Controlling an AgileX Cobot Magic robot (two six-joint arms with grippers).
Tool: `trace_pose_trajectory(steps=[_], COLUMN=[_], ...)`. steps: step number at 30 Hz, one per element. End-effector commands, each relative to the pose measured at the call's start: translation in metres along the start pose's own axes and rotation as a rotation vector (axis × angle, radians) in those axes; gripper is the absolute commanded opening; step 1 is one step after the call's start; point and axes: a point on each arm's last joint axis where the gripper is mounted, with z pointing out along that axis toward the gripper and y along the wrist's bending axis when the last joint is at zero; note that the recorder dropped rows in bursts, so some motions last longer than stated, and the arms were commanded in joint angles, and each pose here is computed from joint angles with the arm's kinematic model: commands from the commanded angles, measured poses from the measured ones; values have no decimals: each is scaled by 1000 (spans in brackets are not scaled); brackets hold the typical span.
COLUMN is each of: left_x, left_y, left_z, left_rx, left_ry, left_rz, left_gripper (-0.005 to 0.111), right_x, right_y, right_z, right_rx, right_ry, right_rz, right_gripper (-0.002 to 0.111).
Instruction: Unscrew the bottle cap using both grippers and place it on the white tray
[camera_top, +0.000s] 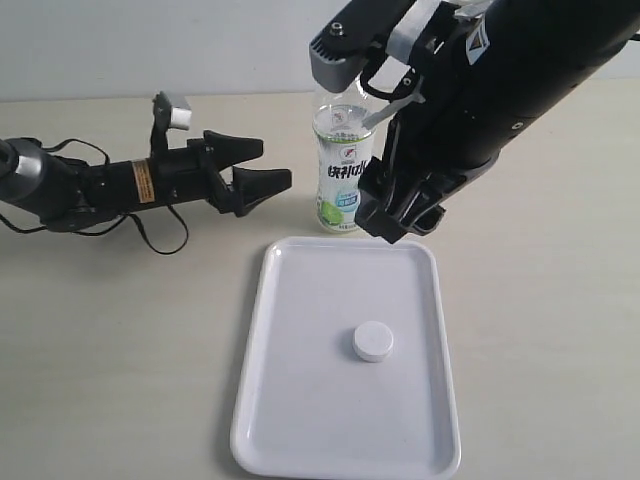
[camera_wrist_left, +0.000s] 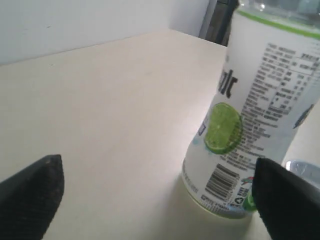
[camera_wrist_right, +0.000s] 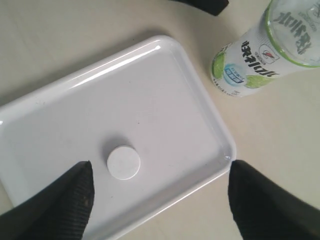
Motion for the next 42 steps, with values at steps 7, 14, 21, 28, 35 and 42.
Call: trace_pose_trajectory(steps=[7, 14, 21, 28, 35, 42], left_x=[-8, -35, -85, -109, -85, -70], left_y=[17, 8, -24, -90, -181, -246], left_z=[-46, -64, -82, -127, -166, -202], left_rx=[38, 94, 70, -50, -252, -451], left_ry=[109, 241, 241, 42, -128, -300], left_rz=[-178, -229, -306, -243, -159, -96], left_gripper=[79, 1, 0, 0, 0, 0], right_x=[-2, 16, 68, 153, 198, 217], right_y=[-3, -20, 4, 42, 60, 68], right_z=[-4, -47, -132, -159, -160, -174], right_rx=[34, 310, 378, 344, 328, 324], right_ry=[-20, -1, -381, -698, -840, -960], right_rz=[51, 178, 297, 391, 419, 426], right_gripper=[67, 18, 0, 0, 0, 0])
